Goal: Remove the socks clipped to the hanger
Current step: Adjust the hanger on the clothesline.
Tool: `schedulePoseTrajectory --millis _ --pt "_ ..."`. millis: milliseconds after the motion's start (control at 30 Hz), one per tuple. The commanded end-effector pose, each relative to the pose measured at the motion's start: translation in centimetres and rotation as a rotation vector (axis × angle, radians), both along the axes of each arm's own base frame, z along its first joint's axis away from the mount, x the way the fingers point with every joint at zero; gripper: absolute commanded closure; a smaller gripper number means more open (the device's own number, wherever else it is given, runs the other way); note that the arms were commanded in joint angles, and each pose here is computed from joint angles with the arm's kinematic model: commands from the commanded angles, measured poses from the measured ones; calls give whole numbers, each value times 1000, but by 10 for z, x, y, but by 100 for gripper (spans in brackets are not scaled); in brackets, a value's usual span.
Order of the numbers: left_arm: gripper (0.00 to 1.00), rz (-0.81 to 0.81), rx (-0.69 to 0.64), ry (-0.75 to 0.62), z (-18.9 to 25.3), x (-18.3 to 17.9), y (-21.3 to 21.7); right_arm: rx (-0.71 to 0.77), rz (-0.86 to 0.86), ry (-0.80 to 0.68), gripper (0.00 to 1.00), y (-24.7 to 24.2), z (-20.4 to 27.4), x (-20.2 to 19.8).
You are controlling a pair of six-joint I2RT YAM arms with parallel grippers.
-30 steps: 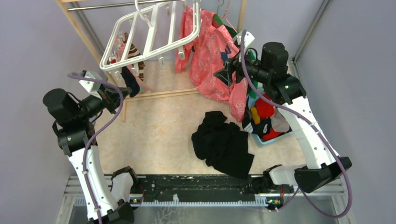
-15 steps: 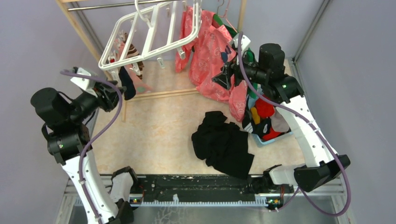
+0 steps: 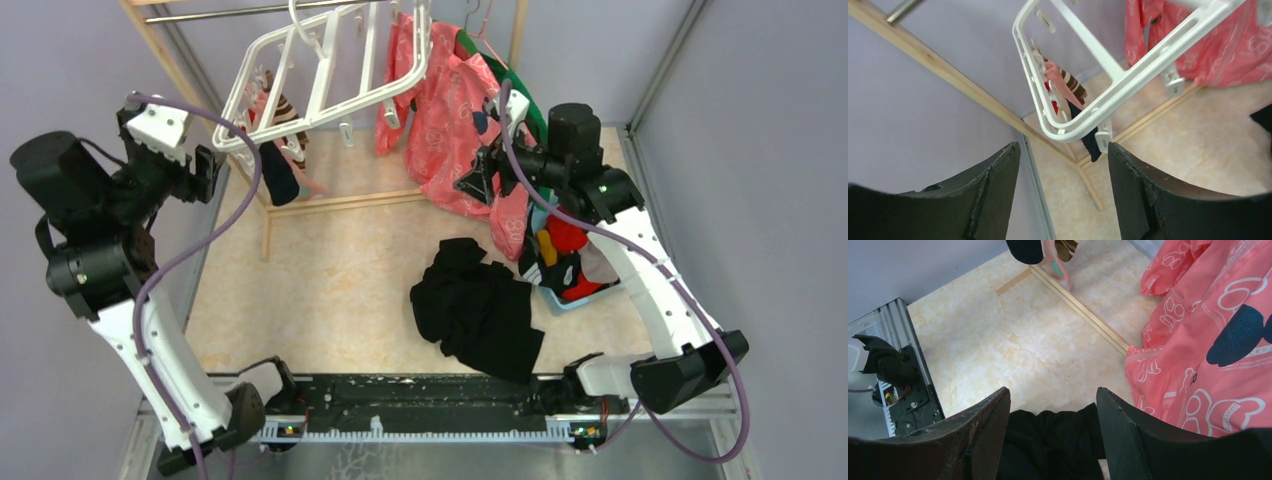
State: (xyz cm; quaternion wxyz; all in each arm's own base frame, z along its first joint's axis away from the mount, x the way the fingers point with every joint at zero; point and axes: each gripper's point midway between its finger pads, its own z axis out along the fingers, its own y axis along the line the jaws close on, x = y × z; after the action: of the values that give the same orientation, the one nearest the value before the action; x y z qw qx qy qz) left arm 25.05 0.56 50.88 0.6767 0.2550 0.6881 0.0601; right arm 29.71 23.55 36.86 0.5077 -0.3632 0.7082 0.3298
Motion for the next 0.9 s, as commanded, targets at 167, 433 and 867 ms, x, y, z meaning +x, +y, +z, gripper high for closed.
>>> schedulePoseTrajectory --millis 167,433,867 --pt "33 -84 293 183 -51 20 22 14 22 -74 35 -3 12 -6" --pt "44 -160 344 180 -63 33 20 34 41 -43 35 4 8 -2" --pt "60 -270 330 73 -53 54 2 43 52 -19 35 7 12 -1"
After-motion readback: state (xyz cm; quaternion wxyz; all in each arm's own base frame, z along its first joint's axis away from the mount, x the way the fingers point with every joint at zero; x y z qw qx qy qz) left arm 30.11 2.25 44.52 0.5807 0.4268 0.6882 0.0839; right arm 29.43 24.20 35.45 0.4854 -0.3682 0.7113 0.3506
